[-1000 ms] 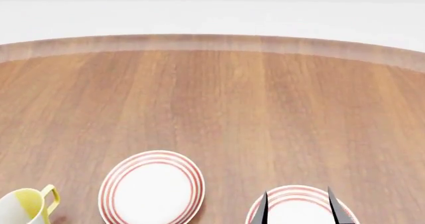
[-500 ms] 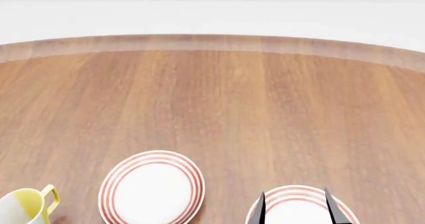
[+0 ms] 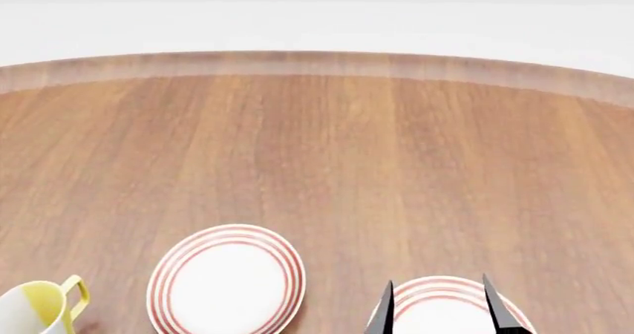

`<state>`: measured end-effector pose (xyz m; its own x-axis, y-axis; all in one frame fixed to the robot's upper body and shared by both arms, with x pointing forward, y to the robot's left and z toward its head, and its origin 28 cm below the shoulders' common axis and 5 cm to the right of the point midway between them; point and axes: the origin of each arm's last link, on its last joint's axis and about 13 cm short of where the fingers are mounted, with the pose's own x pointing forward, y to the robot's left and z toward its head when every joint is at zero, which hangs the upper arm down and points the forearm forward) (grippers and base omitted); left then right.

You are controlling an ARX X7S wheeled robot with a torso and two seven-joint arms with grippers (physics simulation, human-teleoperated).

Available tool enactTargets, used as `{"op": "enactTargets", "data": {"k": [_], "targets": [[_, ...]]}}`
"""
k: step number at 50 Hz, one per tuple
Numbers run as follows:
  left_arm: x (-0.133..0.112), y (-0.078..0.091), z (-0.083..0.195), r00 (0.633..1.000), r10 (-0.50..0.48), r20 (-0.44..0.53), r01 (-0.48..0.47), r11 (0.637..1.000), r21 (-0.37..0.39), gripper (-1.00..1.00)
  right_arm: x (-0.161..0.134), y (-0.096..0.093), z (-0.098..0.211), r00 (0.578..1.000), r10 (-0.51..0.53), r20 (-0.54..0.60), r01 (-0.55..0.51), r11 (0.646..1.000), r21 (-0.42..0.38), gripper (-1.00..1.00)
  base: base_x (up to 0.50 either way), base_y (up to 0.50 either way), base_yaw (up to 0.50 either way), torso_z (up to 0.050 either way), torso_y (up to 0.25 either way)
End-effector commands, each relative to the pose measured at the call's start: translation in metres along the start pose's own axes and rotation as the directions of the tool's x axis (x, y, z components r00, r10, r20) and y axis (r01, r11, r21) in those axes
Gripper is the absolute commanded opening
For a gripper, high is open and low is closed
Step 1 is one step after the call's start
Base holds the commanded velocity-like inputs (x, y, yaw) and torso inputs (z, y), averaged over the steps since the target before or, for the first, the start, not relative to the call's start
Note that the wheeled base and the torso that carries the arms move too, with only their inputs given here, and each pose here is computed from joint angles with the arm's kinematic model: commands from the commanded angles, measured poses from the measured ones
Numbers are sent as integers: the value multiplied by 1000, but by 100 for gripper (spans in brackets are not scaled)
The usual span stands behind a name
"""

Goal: Put the white mug on the left plate.

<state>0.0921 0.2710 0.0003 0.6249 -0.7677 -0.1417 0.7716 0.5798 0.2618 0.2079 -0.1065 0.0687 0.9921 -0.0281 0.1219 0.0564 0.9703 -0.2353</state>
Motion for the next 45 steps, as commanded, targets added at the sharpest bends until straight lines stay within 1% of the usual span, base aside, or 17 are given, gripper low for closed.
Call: {"op": "enactTargets", "data": {"k": [1,4,19,34,45], "targets": [[7,0,-11,999,-53,-10,53,999,-6,100,0,0,2,1000,-1,7,1,1000,-3,100,0,0,0,0,0],[8,0,-12,997,-79,10,79,996,-35,100,0,0,3,1000,-1,6,1,1000,-3,100,0,0,0,0,0],[15,-7,-19,993,-114,41,115,992,-44,100,0,-1,7,1000,-6,12,6,1000,-5,100,0,0,0,0,0],[17,-9,-30,994,-107,33,109,991,-74,100,0,0,8,1000,-6,13,6,1000,-7,100,0,0,0,0,0],[20,-10,-41,994,-108,2,108,990,-88,100,0,-1,8,1000,-9,14,9,1000,-3,100,0,0,0,0,0]]}}
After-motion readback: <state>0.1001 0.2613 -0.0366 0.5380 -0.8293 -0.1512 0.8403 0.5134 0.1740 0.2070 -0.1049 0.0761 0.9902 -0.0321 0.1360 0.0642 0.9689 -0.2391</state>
